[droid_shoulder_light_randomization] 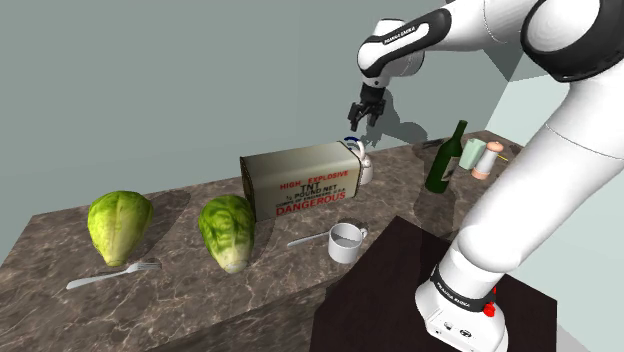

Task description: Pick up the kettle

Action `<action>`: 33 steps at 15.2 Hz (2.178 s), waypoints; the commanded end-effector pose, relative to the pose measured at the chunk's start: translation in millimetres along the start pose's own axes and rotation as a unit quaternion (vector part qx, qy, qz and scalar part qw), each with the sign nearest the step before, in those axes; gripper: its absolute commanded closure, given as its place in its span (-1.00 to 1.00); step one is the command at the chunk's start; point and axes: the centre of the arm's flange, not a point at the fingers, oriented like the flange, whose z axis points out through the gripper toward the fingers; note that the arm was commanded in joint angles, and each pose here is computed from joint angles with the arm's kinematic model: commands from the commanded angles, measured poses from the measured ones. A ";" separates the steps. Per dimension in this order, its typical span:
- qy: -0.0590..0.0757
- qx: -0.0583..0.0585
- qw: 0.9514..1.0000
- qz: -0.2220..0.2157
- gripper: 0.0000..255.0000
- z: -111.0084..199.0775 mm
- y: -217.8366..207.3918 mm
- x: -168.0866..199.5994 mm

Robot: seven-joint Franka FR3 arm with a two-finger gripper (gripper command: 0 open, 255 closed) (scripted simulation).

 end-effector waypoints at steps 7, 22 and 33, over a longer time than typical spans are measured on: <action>0.005 0.005 0.998 0.058 -1.00 65.0 69.3 50.4; 0.007 0.008 0.996 0.085 1.00 135.3 103.3 67.3; 0.007 0.008 0.996 0.085 1.00 118.9 102.5 68.4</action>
